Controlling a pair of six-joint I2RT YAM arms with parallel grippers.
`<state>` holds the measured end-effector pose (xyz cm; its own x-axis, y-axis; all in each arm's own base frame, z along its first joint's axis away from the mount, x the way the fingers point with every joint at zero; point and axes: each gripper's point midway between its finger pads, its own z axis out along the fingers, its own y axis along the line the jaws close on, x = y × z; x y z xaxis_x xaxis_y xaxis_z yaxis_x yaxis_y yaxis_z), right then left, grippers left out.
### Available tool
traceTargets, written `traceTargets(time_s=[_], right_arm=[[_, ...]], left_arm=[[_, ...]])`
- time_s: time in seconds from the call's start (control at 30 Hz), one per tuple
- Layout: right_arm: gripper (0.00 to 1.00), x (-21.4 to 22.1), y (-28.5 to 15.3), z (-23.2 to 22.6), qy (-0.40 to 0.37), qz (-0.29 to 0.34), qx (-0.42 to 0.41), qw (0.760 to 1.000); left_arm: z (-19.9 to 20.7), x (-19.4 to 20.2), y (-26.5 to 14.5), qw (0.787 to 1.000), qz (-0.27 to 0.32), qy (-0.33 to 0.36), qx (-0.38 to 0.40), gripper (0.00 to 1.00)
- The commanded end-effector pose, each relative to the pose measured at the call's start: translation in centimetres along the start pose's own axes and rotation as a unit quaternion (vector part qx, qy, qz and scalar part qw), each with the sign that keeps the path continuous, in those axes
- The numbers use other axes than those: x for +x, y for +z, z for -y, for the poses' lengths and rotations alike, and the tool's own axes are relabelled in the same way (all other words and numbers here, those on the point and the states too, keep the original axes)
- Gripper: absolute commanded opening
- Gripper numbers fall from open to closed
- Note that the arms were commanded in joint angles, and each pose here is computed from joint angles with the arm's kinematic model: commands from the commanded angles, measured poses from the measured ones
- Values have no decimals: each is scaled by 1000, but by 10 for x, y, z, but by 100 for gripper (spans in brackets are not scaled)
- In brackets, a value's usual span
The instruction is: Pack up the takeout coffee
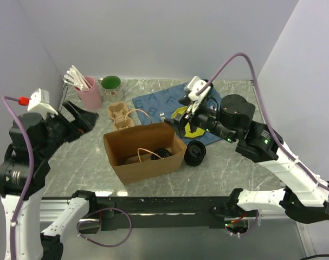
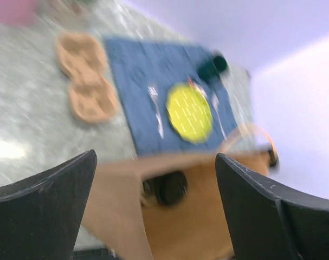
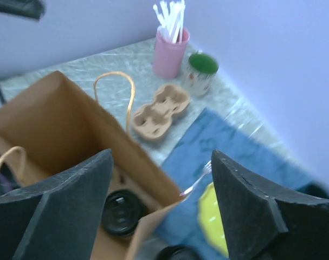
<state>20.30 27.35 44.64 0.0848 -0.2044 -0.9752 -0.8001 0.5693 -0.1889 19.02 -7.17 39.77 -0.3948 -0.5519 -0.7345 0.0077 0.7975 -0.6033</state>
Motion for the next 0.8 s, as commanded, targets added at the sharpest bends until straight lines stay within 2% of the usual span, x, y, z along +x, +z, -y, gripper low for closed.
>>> traceTargets(time_s=[0.0,0.03,0.07,0.13,0.17,0.27,0.37,0.4,0.53,0.6,0.63,0.67,0.77], right_arm=[[93,-6,-40,-3,149,-1,17,989],[100,3,-47,-7,161,-14,12,987],[100,6,-54,-10,183,-16,10,983],[100,17,-75,-14,204,-11,6,979],[100,20,-82,-16,223,-7,4,975],[100,36,-108,-20,252,4,7,968],[100,41,-128,-28,239,14,-20,971],[100,39,-134,-28,240,22,-21,970],[100,49,-135,-13,244,4,25,970],[100,54,-131,-9,240,-13,42,970],[100,55,-129,-8,241,-19,47,969],[100,55,-127,-6,244,-21,52,968],[100,52,-118,-7,246,-21,50,968]], left_arm=[[-18,-60,33,991,101,1,-88,97],[-21,-70,37,988,118,-2,-102,97],[-28,-83,43,981,144,-9,-128,97],[-36,-98,62,974,159,-6,-163,97],[-39,-115,68,966,188,1,-180,97],[-56,-131,103,953,203,19,-223,97],[-65,-143,147,956,193,27,-222,98],[-69,-137,176,962,169,31,-211,99],[-107,-130,233,963,121,28,-238,85],[-128,-114,266,961,87,34,-258,81],[-142,-127,266,956,92,24,-277,74],[-158,-122,282,954,75,21,-291,70],[-178,-145,295,952,82,14,-294,60]])
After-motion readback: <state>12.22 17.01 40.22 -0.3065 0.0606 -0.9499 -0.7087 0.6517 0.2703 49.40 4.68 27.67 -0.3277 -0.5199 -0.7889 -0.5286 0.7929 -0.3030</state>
